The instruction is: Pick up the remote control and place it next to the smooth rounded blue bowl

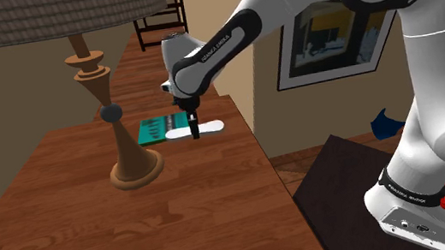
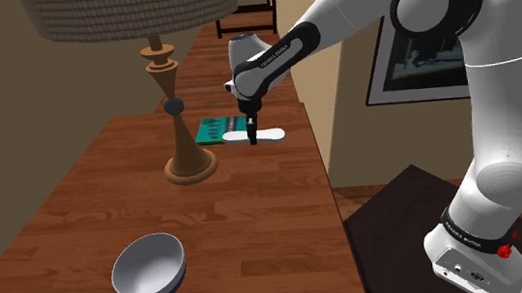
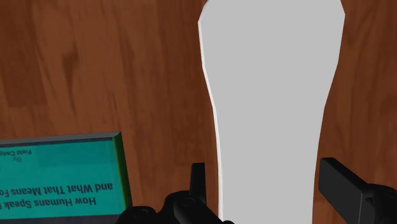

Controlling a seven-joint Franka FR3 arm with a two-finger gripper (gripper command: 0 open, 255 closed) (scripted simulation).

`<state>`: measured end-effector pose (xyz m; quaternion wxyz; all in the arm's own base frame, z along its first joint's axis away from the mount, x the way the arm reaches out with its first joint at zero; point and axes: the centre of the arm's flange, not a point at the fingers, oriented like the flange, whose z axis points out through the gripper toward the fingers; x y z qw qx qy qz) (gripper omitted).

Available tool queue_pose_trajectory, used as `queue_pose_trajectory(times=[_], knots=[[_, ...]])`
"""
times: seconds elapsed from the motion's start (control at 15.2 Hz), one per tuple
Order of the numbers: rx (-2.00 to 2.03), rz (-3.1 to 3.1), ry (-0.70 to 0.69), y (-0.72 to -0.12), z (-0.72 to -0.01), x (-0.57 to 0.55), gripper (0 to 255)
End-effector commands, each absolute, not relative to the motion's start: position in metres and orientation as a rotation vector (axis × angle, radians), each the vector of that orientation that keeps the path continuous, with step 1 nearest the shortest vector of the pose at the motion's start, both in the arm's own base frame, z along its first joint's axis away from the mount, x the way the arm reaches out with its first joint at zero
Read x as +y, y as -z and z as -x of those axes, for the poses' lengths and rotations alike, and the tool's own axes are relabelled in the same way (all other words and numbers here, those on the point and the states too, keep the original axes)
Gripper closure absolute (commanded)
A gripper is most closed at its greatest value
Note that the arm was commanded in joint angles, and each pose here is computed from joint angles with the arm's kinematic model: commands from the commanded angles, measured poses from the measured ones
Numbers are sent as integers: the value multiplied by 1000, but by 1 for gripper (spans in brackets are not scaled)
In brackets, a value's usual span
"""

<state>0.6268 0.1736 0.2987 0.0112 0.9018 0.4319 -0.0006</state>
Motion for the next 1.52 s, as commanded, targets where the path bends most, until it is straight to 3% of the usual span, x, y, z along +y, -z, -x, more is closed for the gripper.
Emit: queue_pose_trajectory(times=[0.0,0.66,1.45], knots=[[1348,-2813,2,-310,-626,173,255],[1348,-2813,2,-359,-626,173,255],[1348,-2813,2,-360,-543,308,255]])
